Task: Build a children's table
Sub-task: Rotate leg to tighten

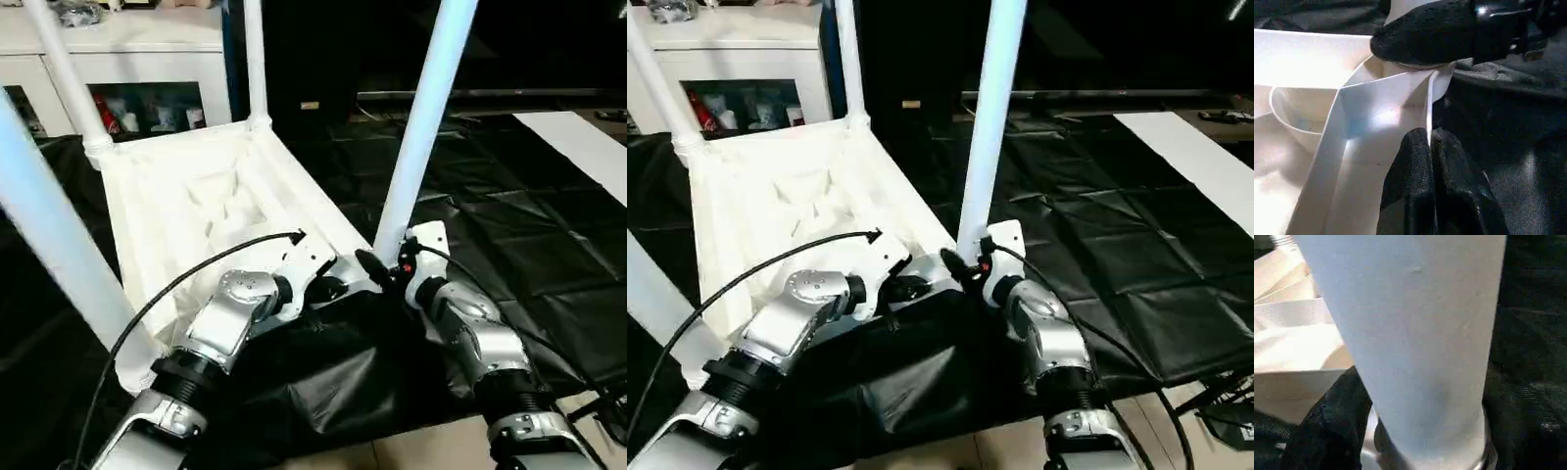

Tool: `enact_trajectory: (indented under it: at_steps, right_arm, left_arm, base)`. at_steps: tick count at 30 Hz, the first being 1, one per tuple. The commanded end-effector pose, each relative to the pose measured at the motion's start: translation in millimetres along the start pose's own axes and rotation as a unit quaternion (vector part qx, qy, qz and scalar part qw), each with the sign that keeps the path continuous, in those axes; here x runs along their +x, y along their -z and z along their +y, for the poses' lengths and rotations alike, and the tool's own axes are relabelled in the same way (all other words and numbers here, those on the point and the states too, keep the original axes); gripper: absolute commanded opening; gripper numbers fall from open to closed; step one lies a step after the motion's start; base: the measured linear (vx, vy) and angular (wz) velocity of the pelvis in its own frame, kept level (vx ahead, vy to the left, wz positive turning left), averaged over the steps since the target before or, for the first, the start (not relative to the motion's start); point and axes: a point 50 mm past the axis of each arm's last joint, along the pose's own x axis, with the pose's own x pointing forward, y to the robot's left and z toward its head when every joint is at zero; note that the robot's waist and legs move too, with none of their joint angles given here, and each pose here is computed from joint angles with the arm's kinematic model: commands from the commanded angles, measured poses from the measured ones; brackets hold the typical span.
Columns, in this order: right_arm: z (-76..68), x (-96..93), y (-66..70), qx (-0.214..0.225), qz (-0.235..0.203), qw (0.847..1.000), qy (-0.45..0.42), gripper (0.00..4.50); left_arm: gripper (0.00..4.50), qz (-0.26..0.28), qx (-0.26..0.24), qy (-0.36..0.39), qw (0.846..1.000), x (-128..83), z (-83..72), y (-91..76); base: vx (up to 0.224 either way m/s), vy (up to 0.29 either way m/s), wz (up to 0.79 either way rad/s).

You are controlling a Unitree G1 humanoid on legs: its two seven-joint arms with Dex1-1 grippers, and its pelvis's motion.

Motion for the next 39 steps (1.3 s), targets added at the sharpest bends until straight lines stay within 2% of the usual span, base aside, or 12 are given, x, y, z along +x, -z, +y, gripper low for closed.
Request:
enact_trajectory:
  at_steps: [1,7,11,15,19,26,32,33,34,35,37,39]
  right_arm:
    - [39.6,8.3,2.6,-0.020,0.023,0.985,-0.170,3.62]
    - [26.0,-17.2,-2.5,-0.038,0.044,0.967,-0.249,3.62]
    - [11.8,-41.8,-2.8,-0.050,0.087,0.946,-0.308,3.62]
    - [8.2,-46.2,-5.0,-0.055,0.095,0.942,-0.318,3.62]
    - [8.1,-45.0,-8.7,-0.051,0.088,0.941,-0.323,3.25]
    - [18.8,-41.3,-3.5,-0.041,0.090,0.931,-0.351,2.76]
    - [21.6,-37.7,6.9,-0.031,0.086,0.947,-0.307,2.68]
    - [17.7,-27.7,15.5,-0.042,0.080,0.972,-0.218,2.67]
    - [17.7,-27.7,15.5,-0.042,0.080,0.972,-0.218,2.65]
    - [13.8,-18.8,22.3,-0.039,0.073,0.988,-0.133,2.65]
    - [12.6,-15.3,25.0,-0.030,0.070,0.992,-0.098,2.56]
    - [14.5,-5.5,33.4,0.023,0.057,0.998,-0.007,2.55]
  left_arm:
    - [0.00,-0.020,0.033,0.047,0.998,4,-11.2,-11.7]
    - [0.00,-0.003,0.051,0.111,0.993,-15,-8.7,-1.4]
    - [0.00,0.020,0.062,0.188,0.980,-36,-8.4,8.0]
    - [0.00,0.031,0.055,0.216,0.974,-44,-8.9,11.4]
    - [0.00,0.032,0.052,0.227,0.972,-48,-8.4,11.7]
    - [0.00,0.036,0.058,0.223,0.973,-48,-9.5,12.8]
    - [0.00,0.040,0.053,0.151,0.986,-43,1.6,14.3]
    - [0.00,0.032,0.045,0.090,0.994,-38,10.2,11.4]
    - [0.00,0.032,0.045,0.090,0.994,-38,10.2,11.4]
    - [0.00,0.022,0.035,0.046,0.998,-32,14.9,7.7]
    - [0.00,0.016,0.031,0.032,0.999,-30,16.0,6.0]
    - [0.00,-0.001,0.012,-0.007,1.000,-18,14.6,-0.1]
  base:
    - [0.000,0.000,0.00]
    - [0.011,-0.004,0.01]
    - [0.000,0.000,0.00]
    - [0.000,0.000,0.00]
    - [0.000,0.000,0.00]
    - [0.000,0.000,0.00]
    - [0.000,0.000,0.00]
    - [0.000,0.000,0.00]
    - [0.000,0.000,0.00]
    - [0.000,0.000,0.00]
    - [-0.035,0.005,-0.06]
    - [-0.025,0.006,-0.05]
